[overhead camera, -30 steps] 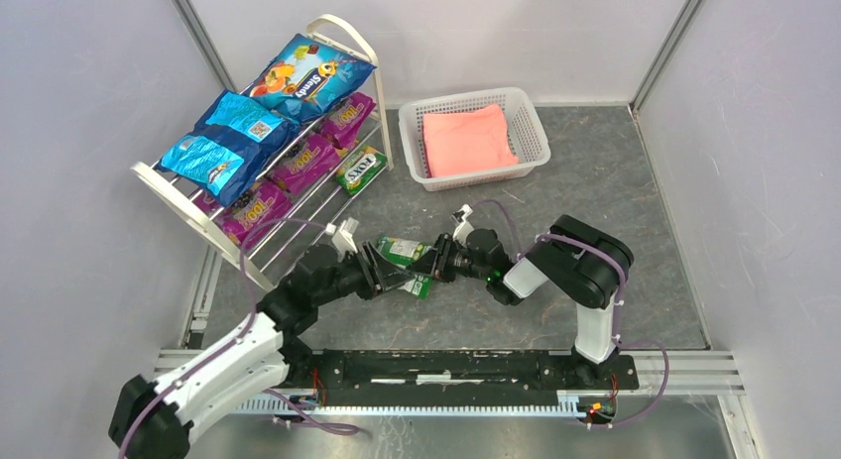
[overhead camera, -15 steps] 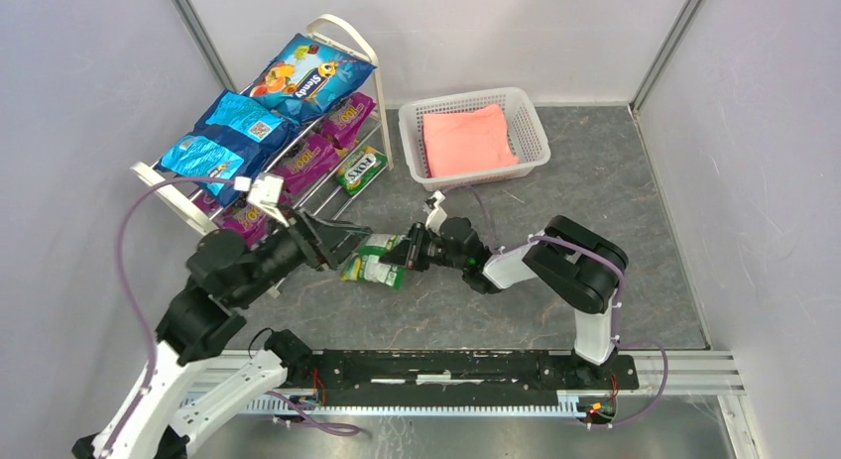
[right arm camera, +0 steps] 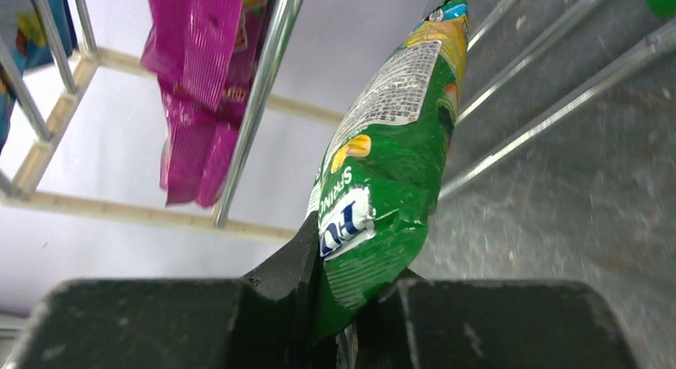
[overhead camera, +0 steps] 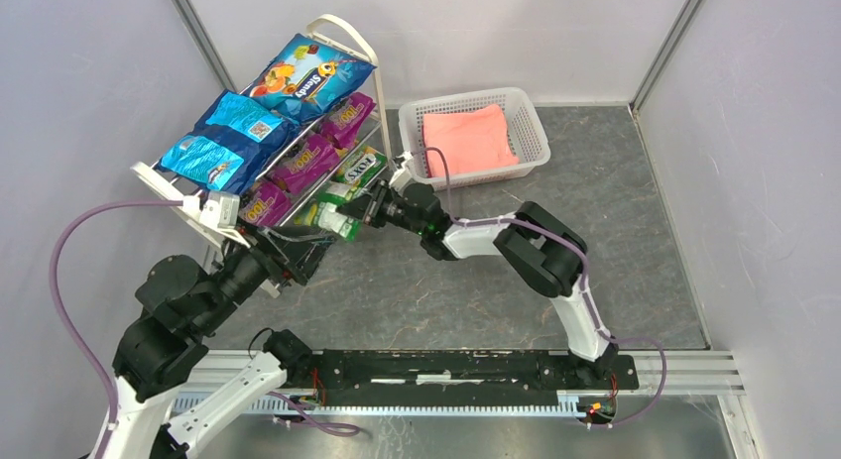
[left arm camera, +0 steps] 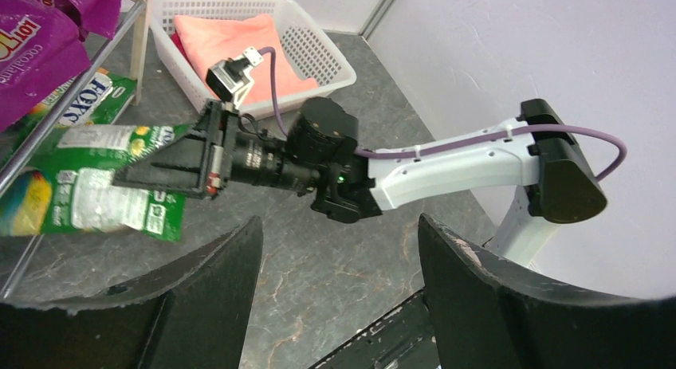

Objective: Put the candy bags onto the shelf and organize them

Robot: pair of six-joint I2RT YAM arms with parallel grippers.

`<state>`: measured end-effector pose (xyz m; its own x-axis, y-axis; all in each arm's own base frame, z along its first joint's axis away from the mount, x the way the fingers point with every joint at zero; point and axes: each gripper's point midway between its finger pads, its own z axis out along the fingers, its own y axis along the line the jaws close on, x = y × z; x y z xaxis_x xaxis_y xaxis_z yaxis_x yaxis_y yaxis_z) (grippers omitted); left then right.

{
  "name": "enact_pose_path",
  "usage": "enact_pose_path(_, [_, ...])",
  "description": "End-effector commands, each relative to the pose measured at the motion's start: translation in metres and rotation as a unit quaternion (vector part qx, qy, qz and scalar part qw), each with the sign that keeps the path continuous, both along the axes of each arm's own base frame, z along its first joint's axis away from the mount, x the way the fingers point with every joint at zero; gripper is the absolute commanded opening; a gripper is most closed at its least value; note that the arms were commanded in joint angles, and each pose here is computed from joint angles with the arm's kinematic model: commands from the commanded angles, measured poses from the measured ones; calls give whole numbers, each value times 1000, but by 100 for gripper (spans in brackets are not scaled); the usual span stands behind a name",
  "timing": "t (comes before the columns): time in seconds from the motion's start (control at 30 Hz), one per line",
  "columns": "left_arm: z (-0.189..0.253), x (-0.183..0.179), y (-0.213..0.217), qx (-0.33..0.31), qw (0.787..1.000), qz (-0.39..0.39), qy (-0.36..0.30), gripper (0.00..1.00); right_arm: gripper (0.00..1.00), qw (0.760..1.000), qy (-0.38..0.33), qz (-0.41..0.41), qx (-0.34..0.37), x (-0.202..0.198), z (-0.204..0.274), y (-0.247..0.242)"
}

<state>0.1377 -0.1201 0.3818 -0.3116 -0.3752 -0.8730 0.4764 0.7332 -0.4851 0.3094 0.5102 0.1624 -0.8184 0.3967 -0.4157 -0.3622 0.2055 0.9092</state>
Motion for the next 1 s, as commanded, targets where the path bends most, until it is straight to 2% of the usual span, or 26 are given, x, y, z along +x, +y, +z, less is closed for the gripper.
enact_pose_path(0.0, [12, -5, 15, 27, 999, 15, -34, 78, 17, 998, -28, -28, 56, 29, 34, 31])
enact_pose_path(0.2, [19, -10, 27, 34, 998, 30, -45, 80, 17, 996, -37, -64, 55, 58, 26, 63])
enact_pose_path(0.37, [22, -14, 31, 26, 998, 34, -50, 82, 17, 995, -50, -75, 49, 67, 16, 86])
enact_pose_path(0.57, [22, -16, 31, 20, 998, 31, -47, 82, 18, 989, -71, -128, 23, 81, 11, 92])
enact_pose_path(0.97, [22, -17, 33, 22, 998, 33, -47, 82, 19, 985, -75, -151, 32, 105, -6, 113])
